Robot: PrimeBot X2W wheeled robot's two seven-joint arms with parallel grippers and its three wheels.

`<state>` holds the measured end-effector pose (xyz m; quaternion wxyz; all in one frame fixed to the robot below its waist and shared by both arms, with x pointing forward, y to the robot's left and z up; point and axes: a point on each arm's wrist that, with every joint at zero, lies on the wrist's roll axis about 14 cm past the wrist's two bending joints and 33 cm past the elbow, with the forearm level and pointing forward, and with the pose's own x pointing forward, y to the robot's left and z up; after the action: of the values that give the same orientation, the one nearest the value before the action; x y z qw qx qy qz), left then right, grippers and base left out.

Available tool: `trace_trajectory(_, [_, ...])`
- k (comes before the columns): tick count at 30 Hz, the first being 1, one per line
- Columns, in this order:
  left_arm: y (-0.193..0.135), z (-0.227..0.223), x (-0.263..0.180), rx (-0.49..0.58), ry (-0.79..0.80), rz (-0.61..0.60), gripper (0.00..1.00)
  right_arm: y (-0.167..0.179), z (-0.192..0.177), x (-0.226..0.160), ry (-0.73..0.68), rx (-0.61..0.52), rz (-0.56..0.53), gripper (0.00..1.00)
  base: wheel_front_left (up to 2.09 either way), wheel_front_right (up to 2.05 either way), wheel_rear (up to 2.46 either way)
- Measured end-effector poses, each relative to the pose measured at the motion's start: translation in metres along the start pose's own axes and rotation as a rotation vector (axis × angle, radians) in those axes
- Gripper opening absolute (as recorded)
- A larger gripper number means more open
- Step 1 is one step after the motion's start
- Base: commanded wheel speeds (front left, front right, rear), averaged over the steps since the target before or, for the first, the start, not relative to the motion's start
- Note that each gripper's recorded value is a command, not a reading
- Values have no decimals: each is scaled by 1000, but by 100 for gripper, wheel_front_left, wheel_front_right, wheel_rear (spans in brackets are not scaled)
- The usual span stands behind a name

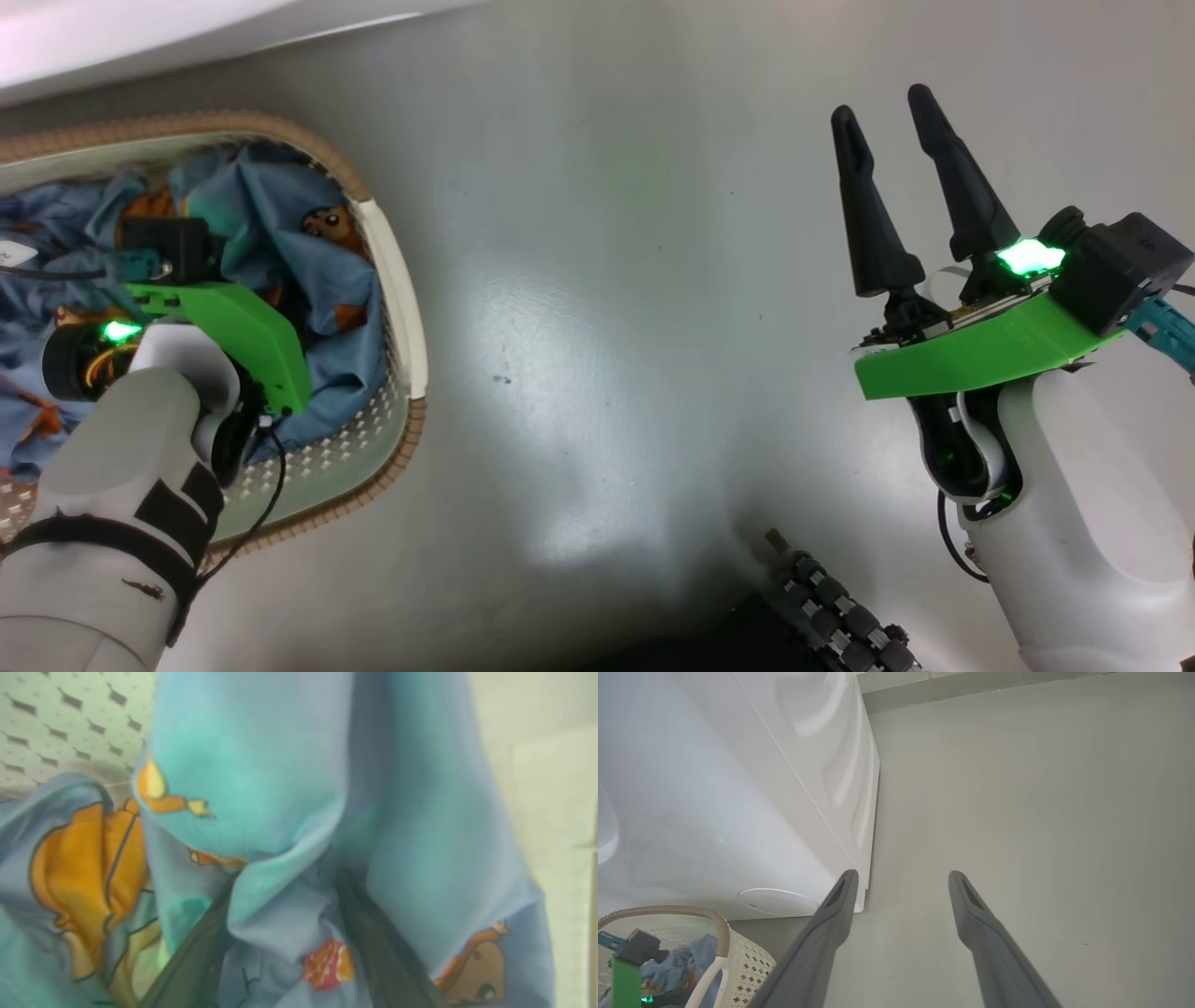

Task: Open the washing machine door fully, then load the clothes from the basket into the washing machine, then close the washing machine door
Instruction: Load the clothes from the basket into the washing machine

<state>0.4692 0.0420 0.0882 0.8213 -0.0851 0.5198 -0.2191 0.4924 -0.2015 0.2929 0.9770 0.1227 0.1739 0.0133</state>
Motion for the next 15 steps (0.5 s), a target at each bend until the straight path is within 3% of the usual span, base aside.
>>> trace_trajectory(7, [-3,-16,4,-34,95,-3,100,-3,0,-3,4,-5,-8,100,0,0,0])
trace_trajectory(8, [-3,-16,4,-32,97,-4,85,-3,0,-3,4,-5,-8,100,0,0,0])
trace_trajectory(10, [-2,-15,4,-30,99,-2,34,-3,1,-3,2,-6,-9,100,0,0,0])
trace_trajectory(11, [-2,-15,4,-29,98,-2,0,-3,1,-3,1,-6,-9,100,0,0,0])
trace_trajectory(15, [-3,-9,2,-28,80,-5,0,-3,4,-3,-6,-6,-9,100,0,0,0])
